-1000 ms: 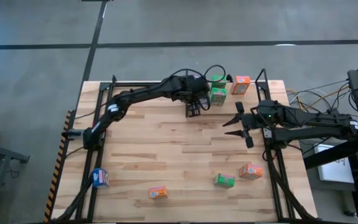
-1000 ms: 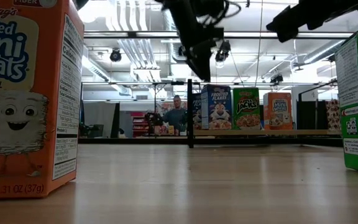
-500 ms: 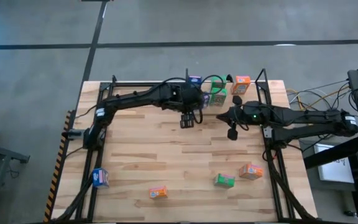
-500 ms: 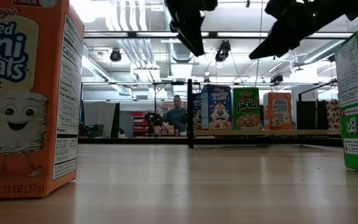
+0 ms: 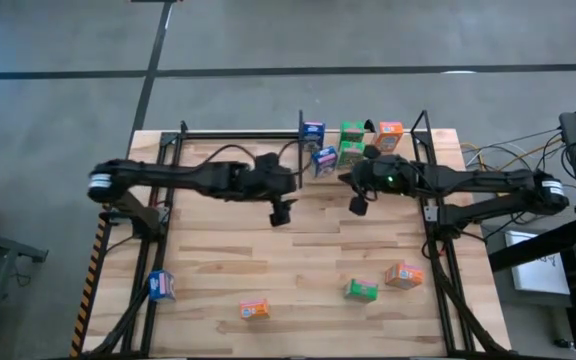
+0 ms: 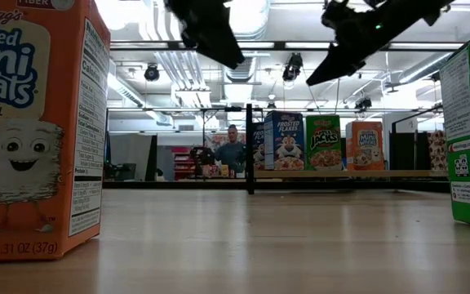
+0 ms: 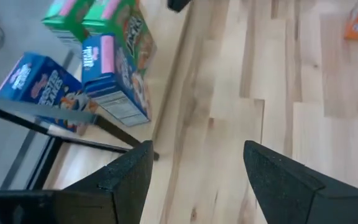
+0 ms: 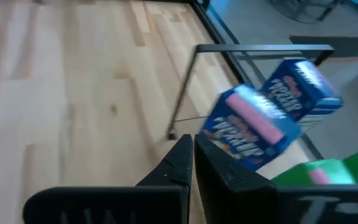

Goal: Stack cereal on shelf
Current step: Put the top blue cereal box on the shelf aligned with the other blue cereal box on the shelf

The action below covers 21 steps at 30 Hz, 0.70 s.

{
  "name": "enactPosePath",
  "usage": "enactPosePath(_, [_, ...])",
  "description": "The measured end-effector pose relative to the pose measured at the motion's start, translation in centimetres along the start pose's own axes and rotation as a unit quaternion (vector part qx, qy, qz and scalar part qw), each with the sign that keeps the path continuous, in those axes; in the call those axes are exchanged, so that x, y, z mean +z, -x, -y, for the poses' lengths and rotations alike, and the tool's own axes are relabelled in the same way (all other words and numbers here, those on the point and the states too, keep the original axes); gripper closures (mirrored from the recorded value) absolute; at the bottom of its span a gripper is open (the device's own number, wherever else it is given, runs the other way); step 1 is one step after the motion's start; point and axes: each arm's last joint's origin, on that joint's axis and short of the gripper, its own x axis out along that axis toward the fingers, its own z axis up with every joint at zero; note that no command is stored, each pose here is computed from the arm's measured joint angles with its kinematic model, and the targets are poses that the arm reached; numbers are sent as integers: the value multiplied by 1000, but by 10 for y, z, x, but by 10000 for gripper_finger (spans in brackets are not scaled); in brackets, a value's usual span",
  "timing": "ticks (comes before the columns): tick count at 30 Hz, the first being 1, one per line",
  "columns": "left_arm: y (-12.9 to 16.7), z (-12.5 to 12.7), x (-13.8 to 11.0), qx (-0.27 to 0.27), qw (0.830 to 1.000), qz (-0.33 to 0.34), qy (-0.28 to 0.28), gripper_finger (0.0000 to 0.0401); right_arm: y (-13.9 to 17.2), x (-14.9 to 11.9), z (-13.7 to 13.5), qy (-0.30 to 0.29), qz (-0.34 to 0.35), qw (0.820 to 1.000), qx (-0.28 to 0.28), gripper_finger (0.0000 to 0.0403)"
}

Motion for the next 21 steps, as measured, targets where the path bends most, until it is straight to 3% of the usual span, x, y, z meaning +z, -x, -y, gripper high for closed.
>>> enactPosePath(12, [38, -12, -44, 26, 990, 133, 37, 168, -51, 27, 45, 5, -45, 997, -65, 394])
enactPosePath(21, [52, -16, -60, 30, 985, 162, 40, 168, -80, 25, 46, 3, -77, 995, -61, 394])
